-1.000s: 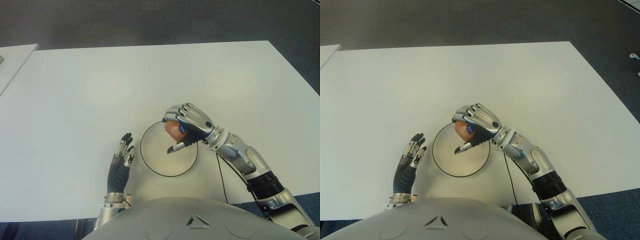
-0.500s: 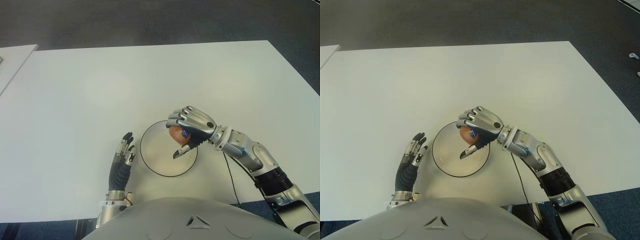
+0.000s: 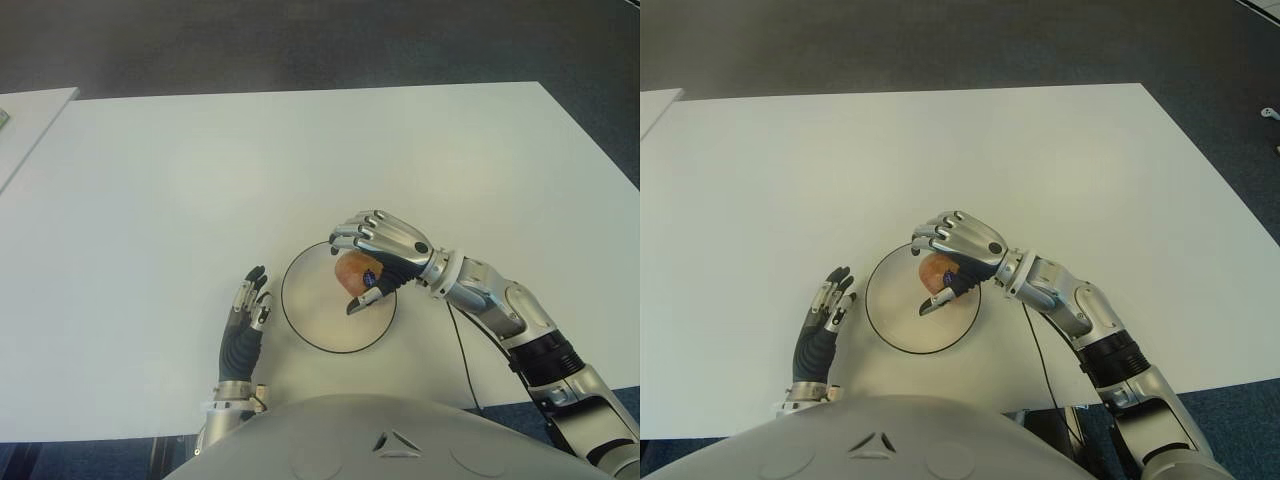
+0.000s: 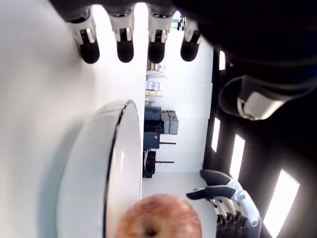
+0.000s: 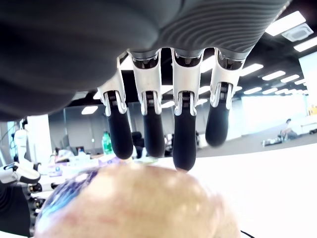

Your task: Put the apples into the plate.

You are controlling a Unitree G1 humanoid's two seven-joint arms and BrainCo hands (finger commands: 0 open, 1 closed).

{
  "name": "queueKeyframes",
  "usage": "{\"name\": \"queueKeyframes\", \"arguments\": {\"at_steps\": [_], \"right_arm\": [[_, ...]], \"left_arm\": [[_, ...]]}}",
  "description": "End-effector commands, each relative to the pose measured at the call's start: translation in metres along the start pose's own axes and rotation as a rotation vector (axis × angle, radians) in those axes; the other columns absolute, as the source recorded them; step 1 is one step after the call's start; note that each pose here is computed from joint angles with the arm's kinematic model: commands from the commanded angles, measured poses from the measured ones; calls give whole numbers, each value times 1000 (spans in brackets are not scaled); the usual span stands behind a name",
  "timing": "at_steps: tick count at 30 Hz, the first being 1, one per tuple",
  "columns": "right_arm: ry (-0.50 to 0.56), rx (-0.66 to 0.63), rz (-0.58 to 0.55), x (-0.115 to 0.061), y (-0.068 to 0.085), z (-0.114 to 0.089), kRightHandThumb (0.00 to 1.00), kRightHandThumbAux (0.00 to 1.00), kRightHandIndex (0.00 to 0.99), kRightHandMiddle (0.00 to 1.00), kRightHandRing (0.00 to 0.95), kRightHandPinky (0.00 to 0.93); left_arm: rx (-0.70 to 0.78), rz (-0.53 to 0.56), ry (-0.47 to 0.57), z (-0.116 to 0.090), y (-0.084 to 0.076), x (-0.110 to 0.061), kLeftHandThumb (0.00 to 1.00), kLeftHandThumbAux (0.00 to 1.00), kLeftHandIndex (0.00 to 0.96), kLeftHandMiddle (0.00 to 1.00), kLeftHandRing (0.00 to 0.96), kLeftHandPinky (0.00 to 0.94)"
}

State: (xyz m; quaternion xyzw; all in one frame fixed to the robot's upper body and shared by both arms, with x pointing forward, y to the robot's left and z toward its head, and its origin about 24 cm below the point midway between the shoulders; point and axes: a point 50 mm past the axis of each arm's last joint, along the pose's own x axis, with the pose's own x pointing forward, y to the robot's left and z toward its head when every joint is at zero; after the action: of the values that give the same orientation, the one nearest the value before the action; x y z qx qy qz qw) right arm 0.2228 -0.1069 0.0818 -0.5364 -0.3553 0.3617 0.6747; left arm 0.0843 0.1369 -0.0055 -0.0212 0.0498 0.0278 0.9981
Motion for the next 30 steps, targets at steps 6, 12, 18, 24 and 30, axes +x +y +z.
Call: {"name": "queueKeyframes", "arguments": {"at_steps": [6,12,18,24,30], "right_arm": [[31,-3,46,-1,-2,-5,205,184,0,0,0,0],[42,7,58,-1,-2,-6,210,197,0,0,0,0],[49,10,63,-1,-2,-6,210,200,0,0,0,0],[55,14,57,-1,-1,-7,204,200,0,0,0,0],[64,15,43,-1,-1,-8,201,201,0,0,0,0]], "left_arm": [[61,-5,-60,-5,1,1,0,372,0,0,0,0],[67,-10,-62,-7,0,1,0,371,0,0,0,0],[62,-14,-51,-8,0,1,0,381,0,0,0,0],[62,-19,-54,-9,0,1,0,383,0,0,0,0],[67,-24,-56,-9,0,1,0,380,0,0,0,0]]}}
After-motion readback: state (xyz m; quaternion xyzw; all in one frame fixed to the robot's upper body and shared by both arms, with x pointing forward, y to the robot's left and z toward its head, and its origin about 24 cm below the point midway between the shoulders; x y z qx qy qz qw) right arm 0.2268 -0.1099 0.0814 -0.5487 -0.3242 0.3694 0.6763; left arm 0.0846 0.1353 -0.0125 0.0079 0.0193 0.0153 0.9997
